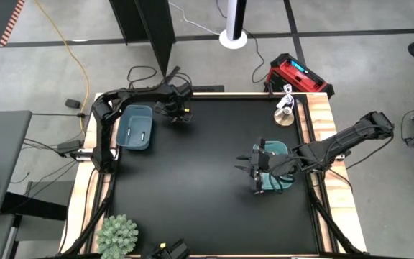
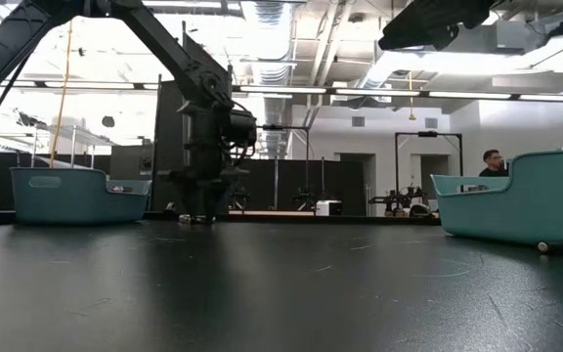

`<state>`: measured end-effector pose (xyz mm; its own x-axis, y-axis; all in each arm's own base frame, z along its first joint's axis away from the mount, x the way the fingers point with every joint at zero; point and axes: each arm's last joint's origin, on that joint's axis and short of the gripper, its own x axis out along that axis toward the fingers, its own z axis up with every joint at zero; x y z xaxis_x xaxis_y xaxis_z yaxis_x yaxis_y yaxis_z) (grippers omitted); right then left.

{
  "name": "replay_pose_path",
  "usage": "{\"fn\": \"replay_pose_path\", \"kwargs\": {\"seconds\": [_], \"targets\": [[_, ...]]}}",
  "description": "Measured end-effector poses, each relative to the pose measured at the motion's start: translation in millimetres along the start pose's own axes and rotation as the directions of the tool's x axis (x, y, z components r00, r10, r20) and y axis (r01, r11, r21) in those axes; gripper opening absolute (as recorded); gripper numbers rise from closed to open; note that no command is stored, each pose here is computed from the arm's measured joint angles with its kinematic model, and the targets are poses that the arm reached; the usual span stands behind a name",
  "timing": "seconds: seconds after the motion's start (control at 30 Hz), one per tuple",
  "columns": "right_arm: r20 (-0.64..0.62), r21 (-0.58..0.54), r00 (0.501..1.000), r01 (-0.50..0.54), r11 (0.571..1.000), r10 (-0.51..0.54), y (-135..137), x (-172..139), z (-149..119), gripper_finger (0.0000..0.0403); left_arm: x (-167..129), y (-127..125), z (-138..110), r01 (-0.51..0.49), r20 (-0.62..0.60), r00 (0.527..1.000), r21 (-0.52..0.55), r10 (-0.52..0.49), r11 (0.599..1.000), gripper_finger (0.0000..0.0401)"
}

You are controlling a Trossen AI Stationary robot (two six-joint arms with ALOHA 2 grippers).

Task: Sort batteries
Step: Put the silver battery into the blue bin

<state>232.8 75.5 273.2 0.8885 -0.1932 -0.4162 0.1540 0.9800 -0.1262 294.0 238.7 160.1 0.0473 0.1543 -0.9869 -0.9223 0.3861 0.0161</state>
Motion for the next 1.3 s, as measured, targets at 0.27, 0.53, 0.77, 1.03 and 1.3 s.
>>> {"fn": "replay_pose_path", "kwargs": {"seconds": [0.27, 0.53, 0.77, 1.03, 1.3], "targets": [[0.0, 0.0, 1.0, 0.0, 1.0, 0.0, 0.0, 0.0, 0.0, 0.0149, -0.1, -1.6, -1.2, 0.03, -0.019, 0.999, 0.034, -0.029, 0.999, 0.0152], [0.0, 0.0, 1.0, 0.0, 1.0, 0.0, 0.0, 0.0, 0.0, 0.0149, -1.1, -10.9, -7.0, 0.055, -0.037, 0.998, 0.09, -0.051, 0.994, 0.0092], [0.0, 0.0, 1.0, 0.0, 1.0, 0.0, 0.0, 0.0, 0.0, 0.0149, -2.8, -19.3, -11.7, 0.07, -0.04, 0.997, 0.142, -0.065, 0.987, 0.0034], [0.0, 0.0, 1.0, 0.0, 1.0, 0.0, 0.0, 0.0, 0.0, 0.015, -3.9, -27.7, -16.5, 0.079, -0.041, 0.996, 0.169, -0.073, 0.982, 0.0034], [0.0, 0.001, 1.0, 0.0, 1.0, 0.0, 0.0, 0.0, 0.0, 0.015, -13.3, -44.0, -18.5, 0.114, -0.026, 0.993, 0.211, -0.111, 0.971, 0.0034]]}}
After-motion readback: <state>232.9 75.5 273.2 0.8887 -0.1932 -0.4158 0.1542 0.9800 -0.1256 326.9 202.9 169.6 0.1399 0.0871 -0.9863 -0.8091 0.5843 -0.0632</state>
